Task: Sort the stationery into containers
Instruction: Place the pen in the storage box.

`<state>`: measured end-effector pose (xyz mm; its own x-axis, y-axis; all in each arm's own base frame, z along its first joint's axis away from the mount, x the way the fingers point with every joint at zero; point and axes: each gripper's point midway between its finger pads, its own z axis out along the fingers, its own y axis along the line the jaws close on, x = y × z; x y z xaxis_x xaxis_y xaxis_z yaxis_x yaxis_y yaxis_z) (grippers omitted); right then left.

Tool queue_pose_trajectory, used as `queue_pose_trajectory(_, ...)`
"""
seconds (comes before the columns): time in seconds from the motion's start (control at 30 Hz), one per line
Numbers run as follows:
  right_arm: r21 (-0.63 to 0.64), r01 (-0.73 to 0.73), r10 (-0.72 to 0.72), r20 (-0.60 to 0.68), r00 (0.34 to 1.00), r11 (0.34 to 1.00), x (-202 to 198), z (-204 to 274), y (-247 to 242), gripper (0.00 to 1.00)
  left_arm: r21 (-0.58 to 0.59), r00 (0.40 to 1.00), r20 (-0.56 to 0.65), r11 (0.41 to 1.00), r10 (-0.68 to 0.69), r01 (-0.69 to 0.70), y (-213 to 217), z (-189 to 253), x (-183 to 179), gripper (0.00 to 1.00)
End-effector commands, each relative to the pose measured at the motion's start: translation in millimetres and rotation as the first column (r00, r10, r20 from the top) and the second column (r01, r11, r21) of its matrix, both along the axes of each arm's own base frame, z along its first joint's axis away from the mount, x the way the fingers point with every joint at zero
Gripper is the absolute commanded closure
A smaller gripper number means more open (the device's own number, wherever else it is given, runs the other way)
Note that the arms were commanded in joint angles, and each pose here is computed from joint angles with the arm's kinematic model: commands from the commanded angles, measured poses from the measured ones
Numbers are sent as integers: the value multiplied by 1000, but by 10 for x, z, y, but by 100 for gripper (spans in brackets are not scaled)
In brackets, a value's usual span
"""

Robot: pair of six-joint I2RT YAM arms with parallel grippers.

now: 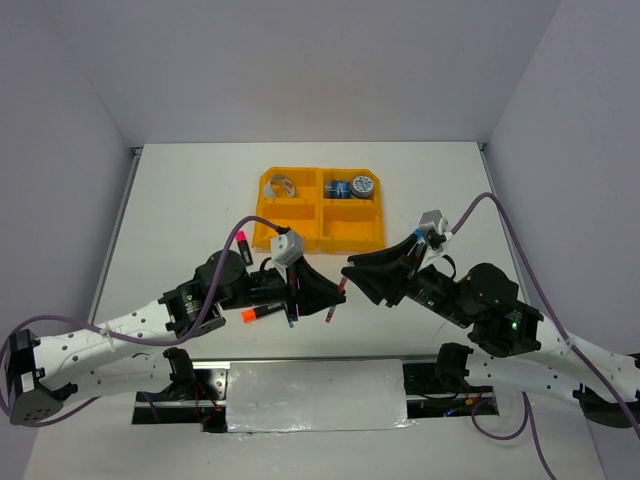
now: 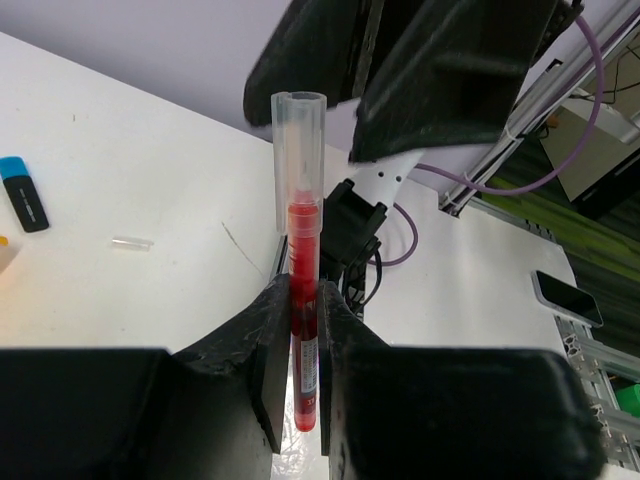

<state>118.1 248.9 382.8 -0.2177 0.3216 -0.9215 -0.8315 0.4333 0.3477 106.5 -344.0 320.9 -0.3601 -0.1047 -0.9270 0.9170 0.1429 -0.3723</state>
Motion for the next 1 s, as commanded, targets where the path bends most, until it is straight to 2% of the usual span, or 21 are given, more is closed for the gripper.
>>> queue_pose_trajectory(0.0,19,-44,44,1,999,999,-75,-4,38,59,-90,997,78,996,26,-19,31,430,23,100)
queue_pose_trajectory(0.2,7,-49,49,-9,999,999,-73,-52,70,58,-103,996,86,995,18,-9,16,507,14,100)
queue_pose_trajectory(0.27,13,-43,43,-9,999,999,-61,-44,71,65,-106,996,87,994,13,-4,12,513,7,100)
queue_pose_trajectory(0.33,20,-45,45,-7,999,999,-68,-35,66,80,-102,997,82,995,6,2,1,488,-2,100)
queue_pose_trajectory(0.47,34,-43,43,2,999,998,-71,21,45,85,-92,997,76,996,2,5,-9,432,0,100)
queue_pose_trajectory(0.57,39,-43,43,4,999,998,-74,47,42,93,-86,997,73,996,0,6,-16,385,1,100)
queue_pose_trajectory(0.97,69,-16,15,14,1000,997,-53,185,-36,94,-61,998,63,998,-1,5,-18,255,3,100)
